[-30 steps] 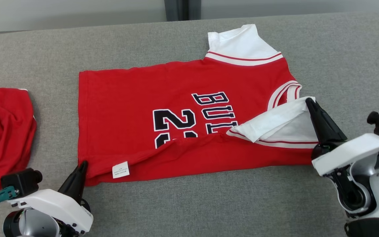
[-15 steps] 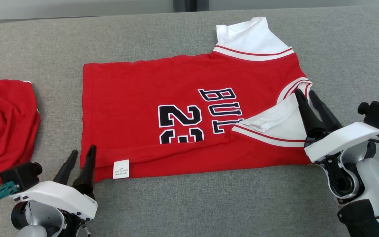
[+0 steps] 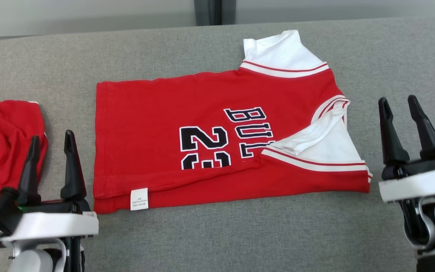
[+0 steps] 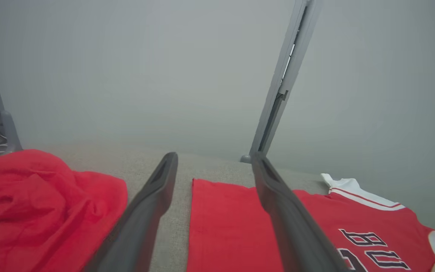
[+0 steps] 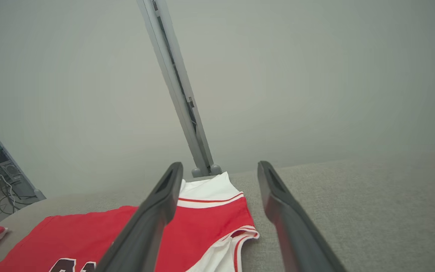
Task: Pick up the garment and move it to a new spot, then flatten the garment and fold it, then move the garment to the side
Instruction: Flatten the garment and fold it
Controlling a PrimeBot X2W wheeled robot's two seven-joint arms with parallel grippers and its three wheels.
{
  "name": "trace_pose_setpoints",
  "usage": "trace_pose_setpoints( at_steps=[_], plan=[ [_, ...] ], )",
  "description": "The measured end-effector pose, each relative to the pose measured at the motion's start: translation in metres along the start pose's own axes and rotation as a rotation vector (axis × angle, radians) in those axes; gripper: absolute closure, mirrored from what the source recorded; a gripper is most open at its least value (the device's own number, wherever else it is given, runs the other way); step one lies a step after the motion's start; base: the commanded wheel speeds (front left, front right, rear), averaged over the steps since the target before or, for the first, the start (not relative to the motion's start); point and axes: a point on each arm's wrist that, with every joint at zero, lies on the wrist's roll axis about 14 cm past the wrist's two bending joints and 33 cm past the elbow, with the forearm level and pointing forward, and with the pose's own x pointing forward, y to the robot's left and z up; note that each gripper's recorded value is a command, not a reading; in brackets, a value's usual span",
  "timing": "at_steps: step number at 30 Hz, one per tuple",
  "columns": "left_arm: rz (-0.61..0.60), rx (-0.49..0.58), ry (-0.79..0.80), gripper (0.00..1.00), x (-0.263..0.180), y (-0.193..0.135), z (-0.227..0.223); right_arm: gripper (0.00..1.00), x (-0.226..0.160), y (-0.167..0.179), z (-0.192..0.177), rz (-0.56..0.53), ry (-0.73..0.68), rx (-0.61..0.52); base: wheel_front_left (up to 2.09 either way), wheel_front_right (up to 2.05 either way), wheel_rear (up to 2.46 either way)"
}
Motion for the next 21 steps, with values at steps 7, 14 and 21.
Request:
trace_pose_setpoints(
  at_steps=[7, 14, 21],
  plan=[
    [-0.033, 0.156, -0.039, 0.00, -0.019, -0.012, 0.006, 0.00, -0.041, 0.004, 0.010, -0.014, -0.018, -0.180, 0.00, 0.00, 0.00],
    [-0.045, 0.201, 0.010, 0.00, -0.029, -0.008, -0.007, 0.00, -0.069, 0.008, 0.002, -0.041, 0.013, -0.214, 0.00, 0.00, 0.00],
    [-0.054, 0.234, 0.119, 0.00, -0.037, -0.003, -0.025, 0.00, -0.078, 0.010, -0.005, -0.053, 0.036, -0.205, 0.00, 0.00, 0.00]
  ],
)
